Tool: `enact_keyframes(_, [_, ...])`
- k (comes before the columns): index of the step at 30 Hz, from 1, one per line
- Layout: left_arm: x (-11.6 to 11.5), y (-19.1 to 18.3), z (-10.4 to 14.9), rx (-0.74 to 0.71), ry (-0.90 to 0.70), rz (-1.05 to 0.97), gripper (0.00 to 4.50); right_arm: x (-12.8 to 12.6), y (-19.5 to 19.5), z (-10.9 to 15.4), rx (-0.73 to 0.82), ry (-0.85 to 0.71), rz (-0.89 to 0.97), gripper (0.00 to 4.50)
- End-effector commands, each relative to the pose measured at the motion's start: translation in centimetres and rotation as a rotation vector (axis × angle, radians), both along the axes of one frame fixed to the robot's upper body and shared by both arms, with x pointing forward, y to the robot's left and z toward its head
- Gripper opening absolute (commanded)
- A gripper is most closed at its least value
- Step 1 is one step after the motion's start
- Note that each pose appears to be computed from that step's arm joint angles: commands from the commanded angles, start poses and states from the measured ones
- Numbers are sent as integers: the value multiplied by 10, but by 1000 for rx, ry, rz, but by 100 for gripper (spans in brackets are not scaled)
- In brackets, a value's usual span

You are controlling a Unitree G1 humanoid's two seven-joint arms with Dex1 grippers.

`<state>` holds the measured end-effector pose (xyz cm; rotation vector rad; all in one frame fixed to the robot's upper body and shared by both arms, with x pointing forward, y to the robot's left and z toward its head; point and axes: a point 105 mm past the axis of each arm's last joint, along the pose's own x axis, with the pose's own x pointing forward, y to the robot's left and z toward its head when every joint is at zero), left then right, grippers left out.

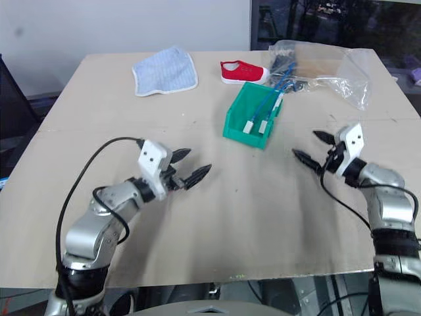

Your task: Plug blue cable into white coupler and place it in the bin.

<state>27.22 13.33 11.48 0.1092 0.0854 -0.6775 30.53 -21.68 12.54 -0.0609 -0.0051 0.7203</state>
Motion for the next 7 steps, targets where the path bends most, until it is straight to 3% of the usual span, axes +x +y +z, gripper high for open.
enact_keyframes(1, [-20, 6, -24, 63, 10, -2, 426, -26, -5, -1, -30, -31, 4, 447])
enact_keyframes(7, [-39, 17, -56, 95, 55, 10, 426, -62, -17, -40, -66, 90, -16, 447])
